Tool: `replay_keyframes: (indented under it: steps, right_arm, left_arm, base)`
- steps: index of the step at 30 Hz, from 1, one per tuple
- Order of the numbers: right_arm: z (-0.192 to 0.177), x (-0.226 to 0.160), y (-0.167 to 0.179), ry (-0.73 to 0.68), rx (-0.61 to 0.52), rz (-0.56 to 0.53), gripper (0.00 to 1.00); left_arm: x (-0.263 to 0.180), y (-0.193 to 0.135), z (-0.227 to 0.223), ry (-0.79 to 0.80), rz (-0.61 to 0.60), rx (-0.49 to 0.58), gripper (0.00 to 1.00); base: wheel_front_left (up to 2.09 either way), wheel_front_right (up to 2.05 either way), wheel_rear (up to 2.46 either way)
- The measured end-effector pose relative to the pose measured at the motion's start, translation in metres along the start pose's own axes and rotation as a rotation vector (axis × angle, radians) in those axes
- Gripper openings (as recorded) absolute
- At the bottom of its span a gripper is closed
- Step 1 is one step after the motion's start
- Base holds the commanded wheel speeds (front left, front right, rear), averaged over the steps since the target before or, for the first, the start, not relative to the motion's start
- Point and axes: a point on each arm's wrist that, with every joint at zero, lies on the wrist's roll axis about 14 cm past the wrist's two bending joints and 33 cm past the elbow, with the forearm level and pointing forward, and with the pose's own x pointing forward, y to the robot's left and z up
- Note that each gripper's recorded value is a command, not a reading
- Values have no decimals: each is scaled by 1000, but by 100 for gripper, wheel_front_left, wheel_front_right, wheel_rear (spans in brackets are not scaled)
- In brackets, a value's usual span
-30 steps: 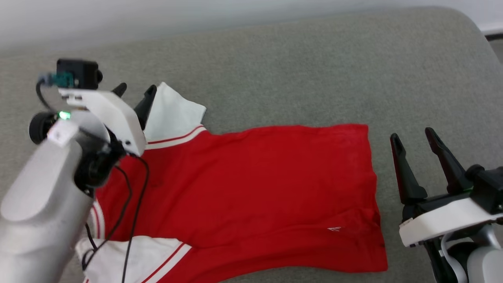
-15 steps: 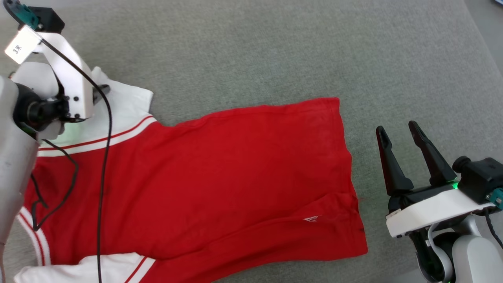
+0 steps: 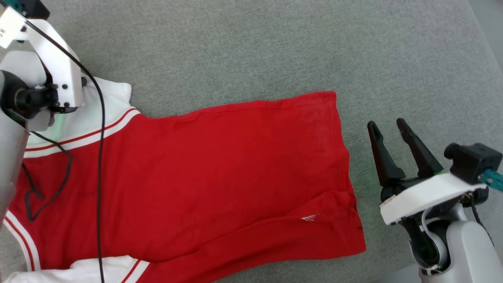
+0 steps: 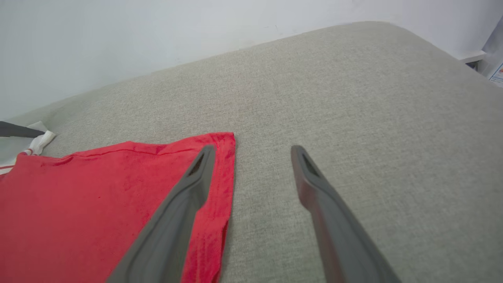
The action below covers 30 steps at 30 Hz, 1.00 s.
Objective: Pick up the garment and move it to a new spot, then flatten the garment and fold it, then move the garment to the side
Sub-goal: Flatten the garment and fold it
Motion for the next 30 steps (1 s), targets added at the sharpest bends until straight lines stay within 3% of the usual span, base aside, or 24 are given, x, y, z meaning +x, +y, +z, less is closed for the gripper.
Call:
replay_keyframes:
  steps: [5, 10, 19, 26, 28, 29, 30]
  right_arm:
    - [-17, 11, -4, 141, 58, 17, 100]
    - [-27, 29, -5, 297, 35, 60, 100]
    - [-34, 67, 23, 529, -92, 166, 100]
    - [-70, 76, 35, 750, -151, 195, 100]
    - [-77, 77, 36, 805, -152, 198, 42]
    - [-79, 77, 36, 825, -152, 198, 0]
    - [-80, 78, 36, 833, -154, 199, 0]
  left_arm:
    - [-13, -2, 9, -92, 7, 0, 0]
    - [-34, -7, 19, -191, -1, 13, 0]
    - [-76, -3, 34, -323, 14, 57, 0]
    - [-81, 1, 29, -341, 13, 69, 0]
    - [-81, 1, 28, -349, 10, 72, 0]
    - [-81, 2, 28, -353, 10, 72, 0]
    - [-82, 3, 28, -357, 9, 68, 0]
  base:
    - [0, 0, 0]
    - [0, 0, 0]
    - [0, 0, 0]
    - [0, 0, 0]
    - [0, 0, 0]
    - [0, 0, 0]
    - [0, 0, 0]
